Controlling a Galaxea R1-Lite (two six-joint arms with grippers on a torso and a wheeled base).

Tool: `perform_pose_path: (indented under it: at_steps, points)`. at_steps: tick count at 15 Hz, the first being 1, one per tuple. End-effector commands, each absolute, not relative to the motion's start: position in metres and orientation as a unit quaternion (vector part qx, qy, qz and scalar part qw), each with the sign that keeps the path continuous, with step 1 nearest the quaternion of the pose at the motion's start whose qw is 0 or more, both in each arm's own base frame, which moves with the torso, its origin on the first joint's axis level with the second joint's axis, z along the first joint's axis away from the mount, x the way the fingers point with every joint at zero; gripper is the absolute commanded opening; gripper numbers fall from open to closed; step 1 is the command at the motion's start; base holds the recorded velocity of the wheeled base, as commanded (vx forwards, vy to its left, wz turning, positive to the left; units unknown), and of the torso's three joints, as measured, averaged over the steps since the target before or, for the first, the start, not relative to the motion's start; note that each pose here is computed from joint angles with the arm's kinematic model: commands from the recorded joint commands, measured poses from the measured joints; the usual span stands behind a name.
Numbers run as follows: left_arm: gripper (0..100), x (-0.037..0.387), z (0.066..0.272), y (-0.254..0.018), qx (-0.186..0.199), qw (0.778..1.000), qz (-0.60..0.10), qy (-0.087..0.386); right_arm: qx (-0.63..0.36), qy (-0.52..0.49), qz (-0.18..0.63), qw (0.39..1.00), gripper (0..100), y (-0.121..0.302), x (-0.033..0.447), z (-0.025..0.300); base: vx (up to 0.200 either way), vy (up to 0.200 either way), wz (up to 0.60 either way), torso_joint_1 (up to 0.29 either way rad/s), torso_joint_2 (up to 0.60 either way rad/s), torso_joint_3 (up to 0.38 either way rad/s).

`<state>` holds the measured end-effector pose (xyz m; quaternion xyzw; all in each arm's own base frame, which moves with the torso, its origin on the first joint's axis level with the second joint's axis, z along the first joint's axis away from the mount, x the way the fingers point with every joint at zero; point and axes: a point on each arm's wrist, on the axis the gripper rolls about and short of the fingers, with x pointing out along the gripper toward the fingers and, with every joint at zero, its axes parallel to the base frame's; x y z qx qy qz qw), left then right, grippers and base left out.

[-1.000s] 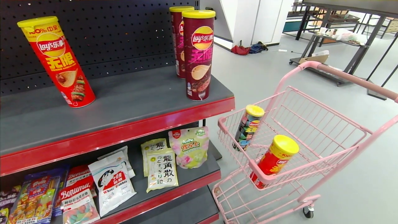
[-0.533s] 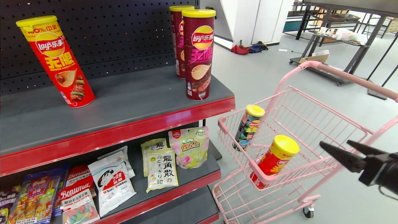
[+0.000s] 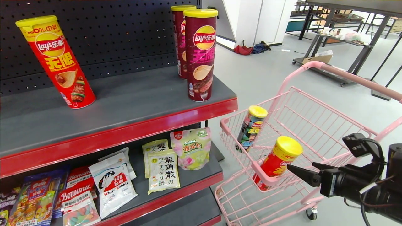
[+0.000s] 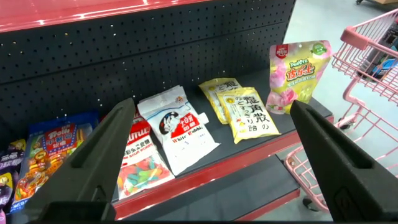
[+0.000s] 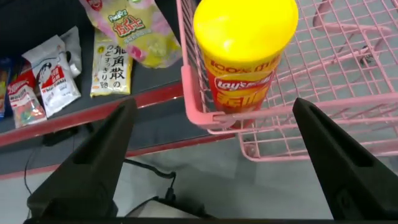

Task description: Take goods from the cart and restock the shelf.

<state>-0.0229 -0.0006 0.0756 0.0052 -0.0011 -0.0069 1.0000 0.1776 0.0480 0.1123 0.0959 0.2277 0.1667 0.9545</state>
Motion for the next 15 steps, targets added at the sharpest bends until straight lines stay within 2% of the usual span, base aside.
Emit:
perform_pose_path:
  at_steps: [1,8,15]
  points:
    - [100,-0.023,0.076,-0.001,0.005,1.000,-0.007,-0.001,0.099,0.252,0.162,0.949,100,0.053,0.196,0.097,0.000,0.000,0.00,0.000,0.00,0.000]
    - [100,-0.023,0.076,-0.001,0.005,1.000,-0.007,-0.001,0.096,0.257,0.157,0.949,100,0.061,0.236,0.062,0.000,0.000,0.00,0.000,0.00,0.000]
    - [100,-0.023,0.076,-0.001,0.005,1.000,-0.007,-0.001,0.094,0.225,0.162,0.956,100,0.067,0.255,0.048,0.000,0.000,0.00,0.000,0.00,0.000]
